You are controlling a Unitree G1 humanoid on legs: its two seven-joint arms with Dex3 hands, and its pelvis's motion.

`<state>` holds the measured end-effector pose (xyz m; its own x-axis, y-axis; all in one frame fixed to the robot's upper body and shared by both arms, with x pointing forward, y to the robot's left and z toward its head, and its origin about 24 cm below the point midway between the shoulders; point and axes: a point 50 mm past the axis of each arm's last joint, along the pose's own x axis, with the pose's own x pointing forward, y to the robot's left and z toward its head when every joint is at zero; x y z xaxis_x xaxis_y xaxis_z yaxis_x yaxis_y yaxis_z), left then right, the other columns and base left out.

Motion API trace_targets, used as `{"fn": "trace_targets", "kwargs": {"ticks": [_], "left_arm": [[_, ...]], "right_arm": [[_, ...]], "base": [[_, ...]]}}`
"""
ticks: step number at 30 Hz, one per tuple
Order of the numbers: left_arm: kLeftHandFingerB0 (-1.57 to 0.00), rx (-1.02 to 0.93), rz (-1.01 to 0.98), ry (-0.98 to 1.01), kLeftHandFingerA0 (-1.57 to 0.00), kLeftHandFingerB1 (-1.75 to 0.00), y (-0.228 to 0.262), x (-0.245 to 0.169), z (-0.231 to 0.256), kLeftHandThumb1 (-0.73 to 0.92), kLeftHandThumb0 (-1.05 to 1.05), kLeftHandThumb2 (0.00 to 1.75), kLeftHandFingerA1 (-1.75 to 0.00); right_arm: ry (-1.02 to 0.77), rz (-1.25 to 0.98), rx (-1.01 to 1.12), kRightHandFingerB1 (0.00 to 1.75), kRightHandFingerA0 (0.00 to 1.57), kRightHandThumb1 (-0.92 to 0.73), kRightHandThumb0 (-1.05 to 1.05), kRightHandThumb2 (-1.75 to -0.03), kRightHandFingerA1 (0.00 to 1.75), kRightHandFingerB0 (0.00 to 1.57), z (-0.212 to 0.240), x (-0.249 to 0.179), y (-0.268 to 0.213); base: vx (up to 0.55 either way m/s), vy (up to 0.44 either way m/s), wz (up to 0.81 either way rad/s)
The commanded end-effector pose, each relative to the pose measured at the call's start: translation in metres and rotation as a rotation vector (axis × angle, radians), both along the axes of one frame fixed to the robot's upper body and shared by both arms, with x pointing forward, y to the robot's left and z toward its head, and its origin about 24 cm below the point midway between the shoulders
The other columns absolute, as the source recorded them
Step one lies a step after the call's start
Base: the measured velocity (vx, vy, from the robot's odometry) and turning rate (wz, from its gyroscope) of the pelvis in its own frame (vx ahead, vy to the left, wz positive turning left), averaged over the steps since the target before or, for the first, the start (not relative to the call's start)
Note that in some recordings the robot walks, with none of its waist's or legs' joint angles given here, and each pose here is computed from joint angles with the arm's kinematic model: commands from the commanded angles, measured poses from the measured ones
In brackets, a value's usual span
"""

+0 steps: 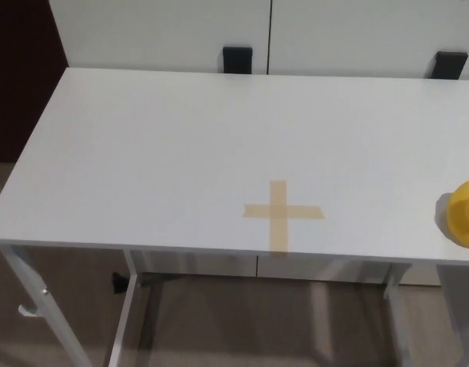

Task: The robot uses its right hand to push the yellow duck toy to the center of the white desk.

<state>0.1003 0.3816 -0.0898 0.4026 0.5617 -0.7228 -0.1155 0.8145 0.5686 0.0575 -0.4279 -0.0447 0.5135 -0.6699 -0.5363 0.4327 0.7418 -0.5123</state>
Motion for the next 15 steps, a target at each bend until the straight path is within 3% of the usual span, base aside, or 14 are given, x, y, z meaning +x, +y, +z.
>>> {"fn": "trace_targets", "kwargs": {"ticks": [1,4,5,8,9,10,11,12,14,15], "left_arm": [[-0.77,0.02,0.019,-0.002,-0.83,-0.6,0.009,-0.001,0.006,0.65,-0.14,0.68,-0.67],[-0.77,0.021,0.012,0.003,-0.83,-0.59,0.009,-0.001,0.006,0.63,-0.14,0.67,-0.66],[-0.8,0.018,0.018,-0.004,-0.85,-0.6,0.009,-0.002,0.005,0.64,-0.15,0.64,-0.69],[-0.8,0.011,0.029,-0.016,-0.85,-0.6,0.009,-0.003,0.005,0.64,-0.15,0.64,-0.69],[-0.79,0.012,0.03,-0.012,-0.84,-0.6,0.009,-0.002,0.005,0.64,-0.17,0.66,-0.69],[-0.79,0.012,0.03,-0.012,-0.84,-0.6,0.009,-0.002,0.005,0.64,-0.17,0.66,-0.69],[-0.78,0.013,0.028,-0.011,-0.84,-0.59,0.008,-0.001,0.005,0.63,-0.18,0.67,-0.69],[-0.77,0.013,0.029,-0.013,-0.85,-0.57,0.008,0.0,0.005,0.64,-0.22,0.61,-0.67],[-0.77,0.013,0.029,-0.014,-0.85,-0.57,0.008,0.001,0.005,0.64,-0.22,0.61,-0.67],[-0.79,0.012,0.031,-0.014,-0.85,-0.58,0.008,0.001,0.005,0.63,-0.19,0.62,-0.67]], "right_arm": [[-0.174,-0.062,-0.018,0.45,0.6,-0.67,-0.34,-0.6,0.69,0.41,0.019,0.007,-0.014],[-0.248,-0.076,-0.015,0.44,0.49,-0.69,-0.41,-0.6,0.72,0.34,0.029,0.014,-0.021],[-0.326,-0.069,-0.023,0.51,0.1,-0.59,-0.74,-0.93,0.61,0.05,0.045,0.031,-0.028],[-0.427,-0.058,-0.029,0.51,0.1,-0.59,-0.74,-0.93,0.61,0.05,0.068,0.052,-0.035],[-0.483,-0.04,-0.045,0.45,0.0,-0.61,-0.76,-1.01,0.56,0.05,0.084,0.068,-0.037],[-0.483,-0.04,-0.045,0.45,0.0,-0.61,-0.76,-1.01,0.56,0.05,0.084,0.068,-0.037],[-0.522,-0.022,-0.062,0.42,0.01,-0.67,-0.87,-1.04,0.52,0.08,0.1,0.083,-0.038],[-0.579,-0.001,-0.077,0.41,0.01,-0.85,-0.87,-0.66,0.56,0.1,0.115,0.099,-0.037],[-0.62,0.014,-0.086,0.41,0.01,-0.85,-0.87,-0.66,0.56,0.1,0.126,0.11,-0.035],[-0.674,0.033,-0.092,0.5,0.0,-0.85,-0.9,-0.67,0.65,0.12,0.139,0.124,-0.032]], "base": [[0.0,0.0,0.0],[0.0,0.0,0.0],[0.0,0.0,0.0],[0.0,0.0,0.0],[0.0,0.0,0.0],[0.0,0.0,0.0],[0.0,0.0,0.0],[0.0,0.0,0.0],[0.01,0.001,0.03],[0.0,0.0,0.0]]}}
